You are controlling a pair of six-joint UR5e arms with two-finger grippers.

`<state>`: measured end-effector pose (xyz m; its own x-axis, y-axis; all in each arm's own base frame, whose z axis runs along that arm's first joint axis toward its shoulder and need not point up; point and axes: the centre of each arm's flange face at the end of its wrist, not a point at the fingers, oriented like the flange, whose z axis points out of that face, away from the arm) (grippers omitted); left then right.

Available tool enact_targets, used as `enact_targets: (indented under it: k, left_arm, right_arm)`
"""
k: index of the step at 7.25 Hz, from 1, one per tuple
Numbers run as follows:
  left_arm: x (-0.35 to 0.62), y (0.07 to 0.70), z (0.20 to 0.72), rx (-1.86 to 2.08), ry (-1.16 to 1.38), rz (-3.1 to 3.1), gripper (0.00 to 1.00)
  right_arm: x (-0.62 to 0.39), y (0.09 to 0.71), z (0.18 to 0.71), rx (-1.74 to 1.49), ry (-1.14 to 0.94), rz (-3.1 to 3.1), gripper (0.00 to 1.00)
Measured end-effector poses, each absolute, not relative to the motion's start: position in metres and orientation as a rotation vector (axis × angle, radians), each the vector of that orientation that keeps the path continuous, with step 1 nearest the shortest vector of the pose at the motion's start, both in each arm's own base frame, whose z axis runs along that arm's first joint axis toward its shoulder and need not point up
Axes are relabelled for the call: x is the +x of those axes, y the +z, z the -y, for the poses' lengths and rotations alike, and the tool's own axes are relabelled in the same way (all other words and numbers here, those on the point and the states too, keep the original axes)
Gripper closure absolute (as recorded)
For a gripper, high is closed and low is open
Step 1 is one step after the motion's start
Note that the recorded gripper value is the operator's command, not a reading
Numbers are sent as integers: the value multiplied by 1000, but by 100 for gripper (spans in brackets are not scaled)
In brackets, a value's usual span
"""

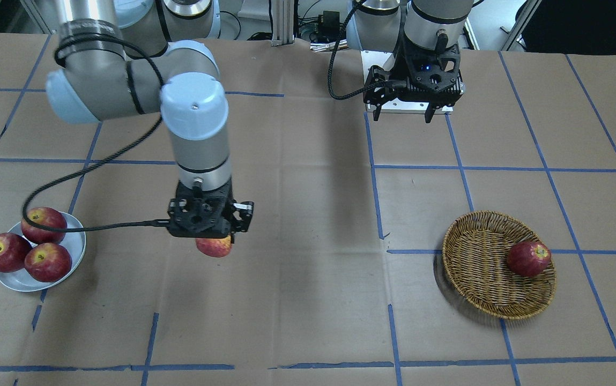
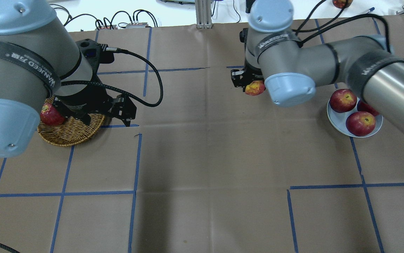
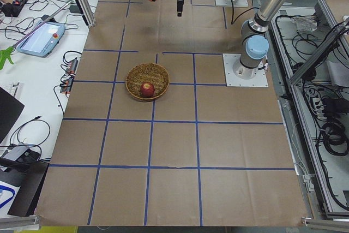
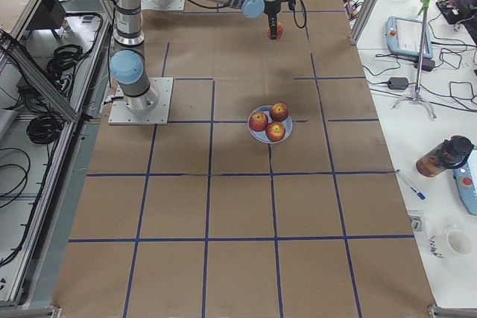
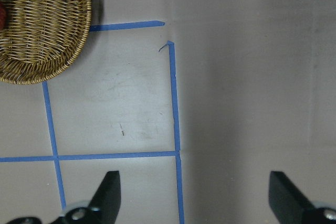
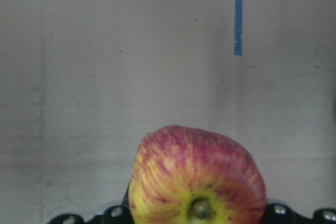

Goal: Transfer apple from basket to plate
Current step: 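Carry the apple to the white plate and lower it onto the apples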

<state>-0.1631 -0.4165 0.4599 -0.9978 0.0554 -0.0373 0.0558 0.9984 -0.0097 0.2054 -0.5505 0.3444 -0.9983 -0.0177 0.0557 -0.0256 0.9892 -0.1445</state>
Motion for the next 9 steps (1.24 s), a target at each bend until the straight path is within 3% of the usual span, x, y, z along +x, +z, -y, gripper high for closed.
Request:
enact_targets:
  k: [5, 9]
  left_arm:
    - [-163, 460, 416, 86, -18, -3102, 1]
    - [-163, 460, 416, 86, -18, -3102, 1]
  right_arm:
    - [-27, 348, 538, 273, 117, 3029, 48]
    - [-119, 304, 545, 420, 101, 3078, 48]
